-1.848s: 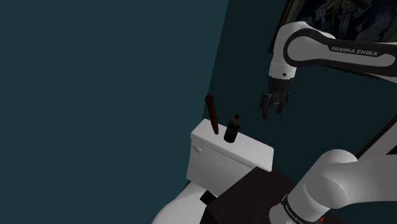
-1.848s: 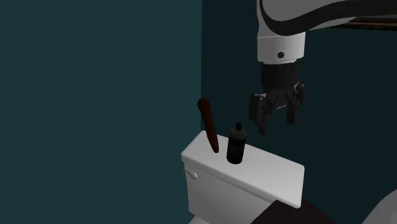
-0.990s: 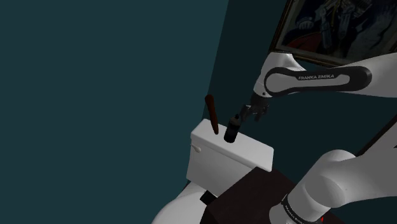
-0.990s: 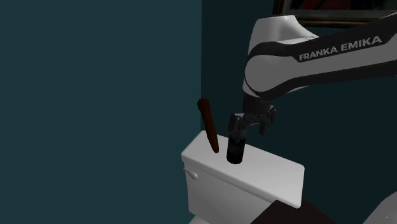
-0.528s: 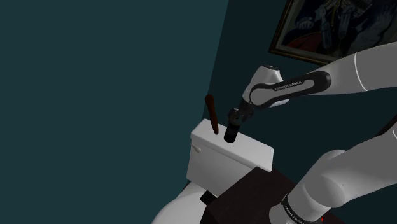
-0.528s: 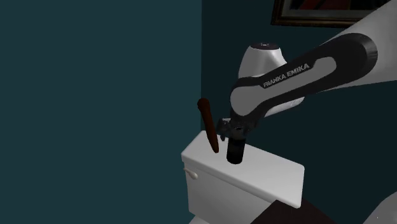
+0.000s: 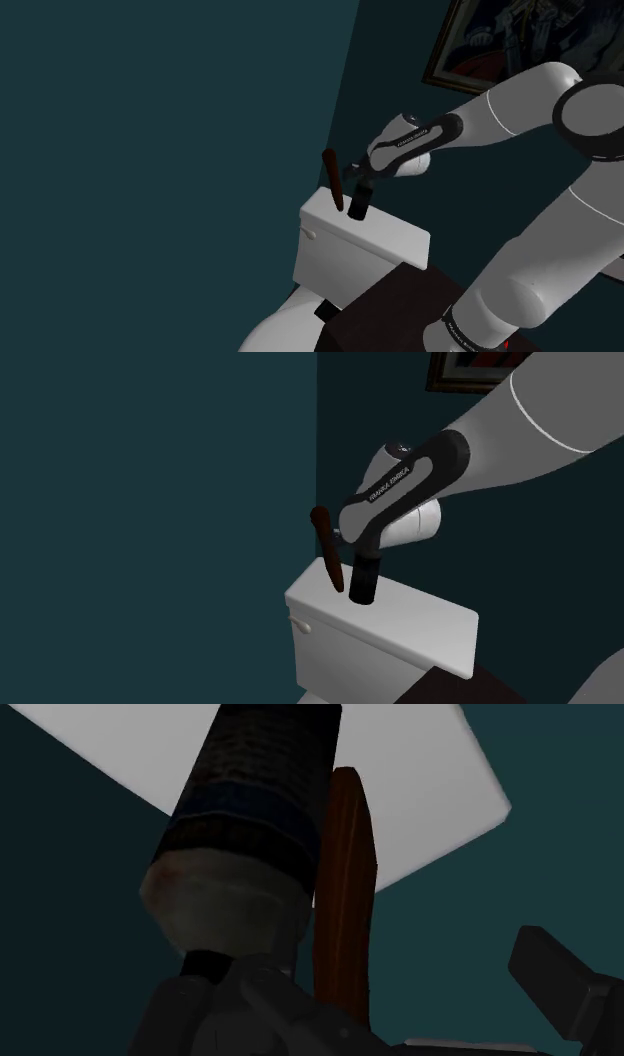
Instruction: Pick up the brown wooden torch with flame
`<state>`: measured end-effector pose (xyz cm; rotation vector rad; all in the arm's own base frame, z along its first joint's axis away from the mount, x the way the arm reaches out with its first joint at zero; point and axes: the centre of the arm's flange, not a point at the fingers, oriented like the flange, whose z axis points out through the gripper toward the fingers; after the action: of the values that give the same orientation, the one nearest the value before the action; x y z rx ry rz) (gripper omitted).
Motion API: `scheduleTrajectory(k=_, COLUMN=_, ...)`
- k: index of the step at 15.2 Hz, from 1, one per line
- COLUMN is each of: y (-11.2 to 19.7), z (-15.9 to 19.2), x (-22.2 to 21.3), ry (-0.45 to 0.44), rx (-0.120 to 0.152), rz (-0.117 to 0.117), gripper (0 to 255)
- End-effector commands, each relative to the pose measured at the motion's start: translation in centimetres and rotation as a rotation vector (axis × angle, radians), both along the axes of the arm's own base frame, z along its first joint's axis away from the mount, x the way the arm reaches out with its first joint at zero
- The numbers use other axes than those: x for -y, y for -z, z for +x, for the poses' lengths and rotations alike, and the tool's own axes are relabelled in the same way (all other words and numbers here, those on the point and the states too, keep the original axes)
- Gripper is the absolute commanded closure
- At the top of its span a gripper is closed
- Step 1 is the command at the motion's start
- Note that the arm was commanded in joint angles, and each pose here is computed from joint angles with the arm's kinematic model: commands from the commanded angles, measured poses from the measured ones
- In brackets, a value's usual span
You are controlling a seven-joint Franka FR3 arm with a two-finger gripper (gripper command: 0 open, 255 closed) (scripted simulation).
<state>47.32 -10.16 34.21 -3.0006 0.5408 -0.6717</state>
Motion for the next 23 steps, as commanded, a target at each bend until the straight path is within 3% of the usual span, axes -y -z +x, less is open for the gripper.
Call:
scheduleTrajectory(k=1, y=2.5, z=1.3, x=0.4, ry=0.019, rx=-0.001, rz=0.009, gripper=0)
scheduleTrajectory(k=11, y=7.0, z=10.4, x=4.1, ry=0.087, rx=0.23, rz=0.005, gripper=0)
scheduleTrajectory(k=21, y=11.0, z=10.4, x=4.1, ry=0.087, rx=0.23, rz=0.005, gripper=0)
scheduleTrajectory(k=22, y=11.1, z=10.5, x=4.0, ry=0.086, rx=0.23, rz=0.005, gripper=255)
scheduleTrajectory(k=23, y=11.1, z=10.3, x=3.8, ry=0.086, rx=0.23, rz=0.005, gripper=255)
